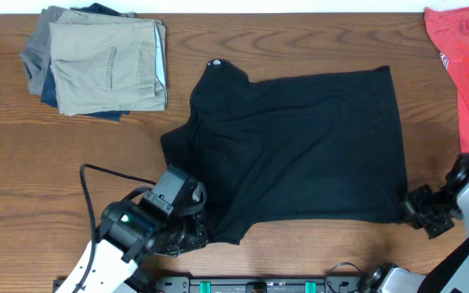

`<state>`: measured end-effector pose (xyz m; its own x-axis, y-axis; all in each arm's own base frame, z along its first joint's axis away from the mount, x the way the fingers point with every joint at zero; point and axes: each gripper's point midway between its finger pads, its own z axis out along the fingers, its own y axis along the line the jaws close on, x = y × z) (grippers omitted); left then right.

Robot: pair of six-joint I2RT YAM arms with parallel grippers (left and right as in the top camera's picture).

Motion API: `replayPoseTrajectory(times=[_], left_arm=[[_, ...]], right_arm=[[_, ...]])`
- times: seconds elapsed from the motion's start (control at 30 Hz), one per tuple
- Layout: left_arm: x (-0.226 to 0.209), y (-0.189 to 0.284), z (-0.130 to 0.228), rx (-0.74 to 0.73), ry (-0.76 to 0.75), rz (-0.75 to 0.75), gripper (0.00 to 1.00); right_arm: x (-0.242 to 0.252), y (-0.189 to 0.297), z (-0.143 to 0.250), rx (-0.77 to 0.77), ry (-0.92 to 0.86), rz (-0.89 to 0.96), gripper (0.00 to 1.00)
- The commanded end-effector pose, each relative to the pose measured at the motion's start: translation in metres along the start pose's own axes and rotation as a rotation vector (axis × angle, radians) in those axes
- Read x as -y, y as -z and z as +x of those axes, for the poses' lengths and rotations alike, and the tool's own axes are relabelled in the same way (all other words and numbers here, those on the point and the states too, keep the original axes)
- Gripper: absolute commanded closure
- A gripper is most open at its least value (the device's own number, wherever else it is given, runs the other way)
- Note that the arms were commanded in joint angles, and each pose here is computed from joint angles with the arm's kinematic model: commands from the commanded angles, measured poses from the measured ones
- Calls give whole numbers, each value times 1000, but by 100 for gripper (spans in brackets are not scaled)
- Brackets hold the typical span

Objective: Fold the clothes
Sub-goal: 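Lift the lower hem with both grippers and pull it toward the right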

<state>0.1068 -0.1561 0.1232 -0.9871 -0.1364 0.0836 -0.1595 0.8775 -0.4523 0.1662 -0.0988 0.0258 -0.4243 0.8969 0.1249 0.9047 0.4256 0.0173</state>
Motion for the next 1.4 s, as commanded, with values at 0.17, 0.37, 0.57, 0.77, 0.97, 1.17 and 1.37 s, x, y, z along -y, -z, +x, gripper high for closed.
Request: replayPoseTrajectory(times=[0.17,0.37,0.57,0.77,0.97,1.17,1.37], left_arm=[[36,4,19,1,-59,100,94],[41,7,16,134,-110,63,94],[42,7,18,202,-163,23,93],[46,15,13,292,-226,-3,94],[31,36,-18,481,-209,-105,94],[18,60,-51,643,-160,-181,94],[19,83,-73,711,-155,-193,94]], right_arm=[[-6,20,-18,56,20,-7,99],[-2,20,-20,70,19,18,99],[1,20,-22,81,18,38,99],[1,20,-22,81,18,39,99],[0,21,-23,82,18,33,99],[-3,35,-25,88,21,30,99],[-13,72,-38,171,25,-16,99]])
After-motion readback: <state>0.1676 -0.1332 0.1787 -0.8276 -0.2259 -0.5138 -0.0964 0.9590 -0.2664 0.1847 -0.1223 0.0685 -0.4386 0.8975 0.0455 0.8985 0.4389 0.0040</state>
